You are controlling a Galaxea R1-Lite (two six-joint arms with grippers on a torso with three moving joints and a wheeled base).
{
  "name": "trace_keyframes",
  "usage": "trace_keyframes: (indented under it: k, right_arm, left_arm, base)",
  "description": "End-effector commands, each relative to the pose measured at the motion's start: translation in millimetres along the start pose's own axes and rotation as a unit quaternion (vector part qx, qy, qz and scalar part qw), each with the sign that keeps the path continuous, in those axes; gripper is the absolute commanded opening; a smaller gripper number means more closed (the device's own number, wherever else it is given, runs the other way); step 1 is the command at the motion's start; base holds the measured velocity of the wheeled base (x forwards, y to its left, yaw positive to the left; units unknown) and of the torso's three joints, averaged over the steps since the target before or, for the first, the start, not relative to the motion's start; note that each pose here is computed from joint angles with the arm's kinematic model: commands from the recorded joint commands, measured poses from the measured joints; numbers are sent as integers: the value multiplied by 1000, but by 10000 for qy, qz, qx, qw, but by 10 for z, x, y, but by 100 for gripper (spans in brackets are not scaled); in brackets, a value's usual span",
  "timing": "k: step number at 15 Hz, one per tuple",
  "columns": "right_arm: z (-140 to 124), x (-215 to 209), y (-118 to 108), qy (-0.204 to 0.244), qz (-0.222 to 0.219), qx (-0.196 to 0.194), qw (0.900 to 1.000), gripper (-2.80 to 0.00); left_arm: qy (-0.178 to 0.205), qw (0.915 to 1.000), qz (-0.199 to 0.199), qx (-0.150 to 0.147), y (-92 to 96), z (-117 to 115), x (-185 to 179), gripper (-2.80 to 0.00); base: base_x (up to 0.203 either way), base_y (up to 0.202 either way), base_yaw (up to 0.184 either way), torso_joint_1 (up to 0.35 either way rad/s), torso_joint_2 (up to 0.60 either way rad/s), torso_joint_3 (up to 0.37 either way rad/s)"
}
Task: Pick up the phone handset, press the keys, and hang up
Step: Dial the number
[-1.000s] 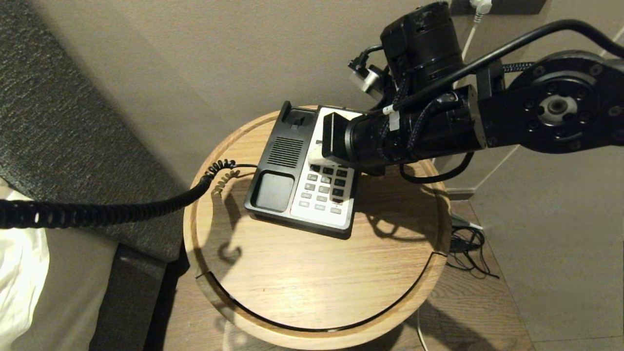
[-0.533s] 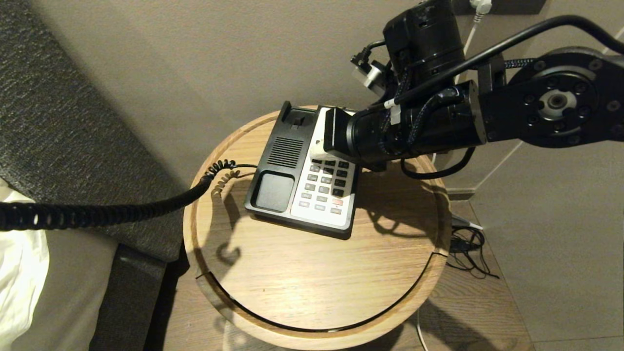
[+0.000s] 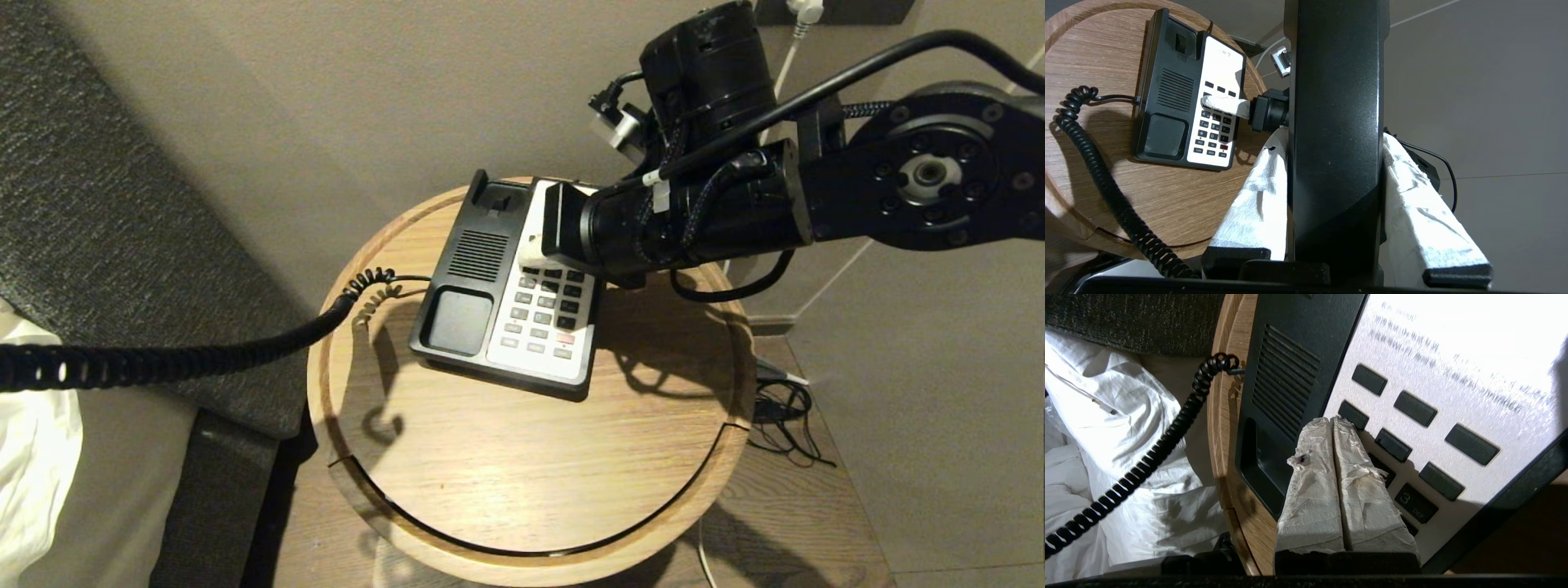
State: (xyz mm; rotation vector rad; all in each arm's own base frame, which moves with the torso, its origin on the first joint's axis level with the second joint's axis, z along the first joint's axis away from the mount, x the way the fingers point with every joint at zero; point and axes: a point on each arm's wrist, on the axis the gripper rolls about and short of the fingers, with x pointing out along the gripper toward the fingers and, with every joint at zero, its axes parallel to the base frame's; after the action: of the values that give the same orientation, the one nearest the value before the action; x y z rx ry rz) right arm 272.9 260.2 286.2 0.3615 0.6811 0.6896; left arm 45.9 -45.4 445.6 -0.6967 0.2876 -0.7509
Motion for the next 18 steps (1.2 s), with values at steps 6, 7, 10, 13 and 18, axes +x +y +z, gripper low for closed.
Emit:
trace_keyframes:
  k: [6, 7, 10, 13, 18]
  right_arm:
    - [-45, 3, -43, 6, -255, -158, 9996, -280]
    - [4, -41, -5, -98, -191, -169, 9996, -280]
    - [85, -173, 62, -267, -88, -186, 9994, -280]
    - [82, -208, 65, -246, -101, -177, 9995, -280]
    - [42, -283, 49, -100, -246, -145, 9995, -280]
  left_arm:
    - [47, 10000, 52, -22, 20, -21, 9, -280]
    - [52, 10000, 57, -23, 22, -23, 11, -280]
    - [18, 10000, 75, -30, 25, -19, -13, -280]
    - [24, 10000, 73, -38, 27, -21, -14, -280]
    - [16, 9999, 96, -38, 32, -23, -15, -280]
  base:
    - [0, 0, 0, 0, 0, 0]
    - [0, 0, 0, 0, 0, 0]
    - [0, 0, 0, 0, 0, 0]
    - [0, 0, 0, 0, 0, 0]
    - [0, 0, 0, 0, 0, 0]
